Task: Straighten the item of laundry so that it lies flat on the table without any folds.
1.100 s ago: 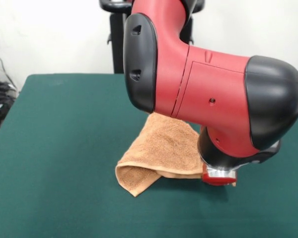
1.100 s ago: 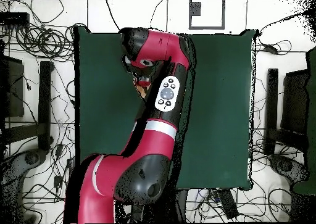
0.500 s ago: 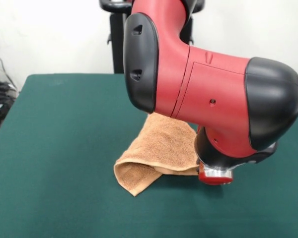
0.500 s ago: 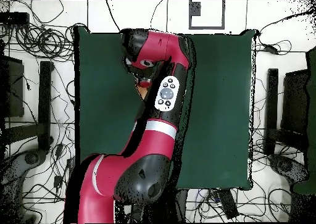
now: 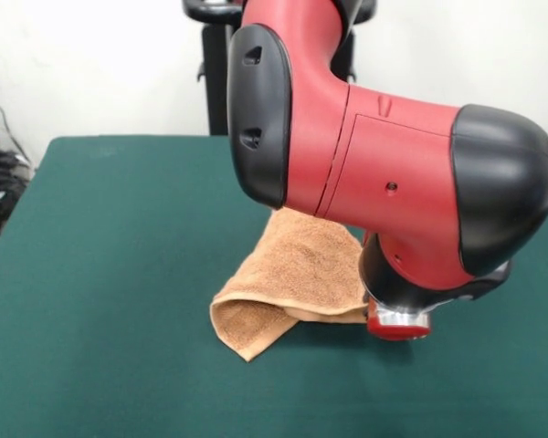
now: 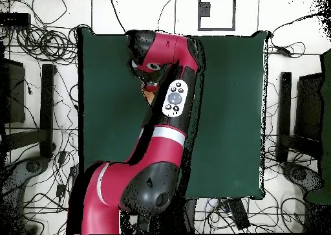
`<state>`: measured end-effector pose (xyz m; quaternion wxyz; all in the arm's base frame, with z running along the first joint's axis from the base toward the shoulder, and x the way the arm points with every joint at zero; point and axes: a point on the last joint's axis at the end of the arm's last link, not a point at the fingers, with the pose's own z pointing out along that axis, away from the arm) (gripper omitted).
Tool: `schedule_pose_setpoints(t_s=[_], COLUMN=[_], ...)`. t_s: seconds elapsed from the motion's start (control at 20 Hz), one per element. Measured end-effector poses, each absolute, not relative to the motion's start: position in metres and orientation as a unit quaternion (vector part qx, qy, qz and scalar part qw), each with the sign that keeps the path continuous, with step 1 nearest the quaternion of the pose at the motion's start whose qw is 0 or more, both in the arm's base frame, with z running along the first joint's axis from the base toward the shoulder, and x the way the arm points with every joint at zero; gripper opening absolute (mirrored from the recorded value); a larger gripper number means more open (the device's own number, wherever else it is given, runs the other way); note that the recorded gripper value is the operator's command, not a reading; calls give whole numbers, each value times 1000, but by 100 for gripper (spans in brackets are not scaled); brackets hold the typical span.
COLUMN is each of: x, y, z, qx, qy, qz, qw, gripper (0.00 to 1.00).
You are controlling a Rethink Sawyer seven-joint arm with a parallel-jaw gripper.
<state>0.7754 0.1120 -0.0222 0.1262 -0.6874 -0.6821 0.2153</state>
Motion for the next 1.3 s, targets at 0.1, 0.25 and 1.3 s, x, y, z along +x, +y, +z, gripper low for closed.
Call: schedule_pose_setpoints(t_s=[0.1, 0.25, 1.3], x=[776, 777, 773], y=[114, 116, 76], z=[-21, -19, -11], qx=[-688, -688, -720], qy=[-683, -683, -683], qz=[211, 205, 122], qw=[129, 132, 29], gripper=[0, 0, 0])
